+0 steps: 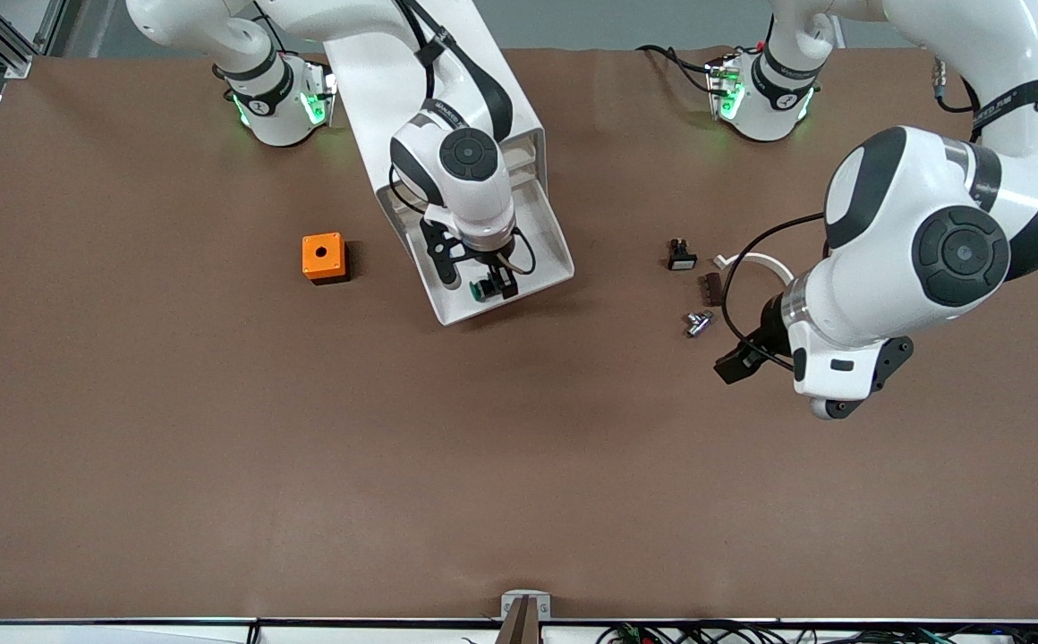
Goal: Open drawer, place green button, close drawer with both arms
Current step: 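Lower the green button into the open drawer and open the right gripper, then withdraw the right gripper to rest while the left gripper approaches the drawer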
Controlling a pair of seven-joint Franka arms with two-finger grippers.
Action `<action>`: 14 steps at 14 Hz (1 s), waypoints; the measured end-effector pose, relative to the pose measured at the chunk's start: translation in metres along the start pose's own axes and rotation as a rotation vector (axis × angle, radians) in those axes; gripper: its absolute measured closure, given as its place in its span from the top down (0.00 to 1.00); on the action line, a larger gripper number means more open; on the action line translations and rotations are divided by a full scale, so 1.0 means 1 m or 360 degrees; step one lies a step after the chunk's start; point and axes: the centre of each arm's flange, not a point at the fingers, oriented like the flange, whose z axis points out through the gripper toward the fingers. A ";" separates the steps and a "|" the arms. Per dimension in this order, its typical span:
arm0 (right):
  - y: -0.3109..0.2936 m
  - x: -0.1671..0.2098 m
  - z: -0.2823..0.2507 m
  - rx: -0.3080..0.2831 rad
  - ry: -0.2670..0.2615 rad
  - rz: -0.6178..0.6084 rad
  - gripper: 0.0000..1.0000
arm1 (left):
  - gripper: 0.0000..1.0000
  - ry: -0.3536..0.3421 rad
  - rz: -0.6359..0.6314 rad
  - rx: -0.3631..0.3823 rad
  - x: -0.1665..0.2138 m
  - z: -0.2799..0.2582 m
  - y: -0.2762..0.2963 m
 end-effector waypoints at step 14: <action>-0.018 0.341 -0.191 -0.0375 -0.0101 -0.1616 1.00 | 1.00 0.0155 0.0629 0.0064 -0.043 0.010 0.035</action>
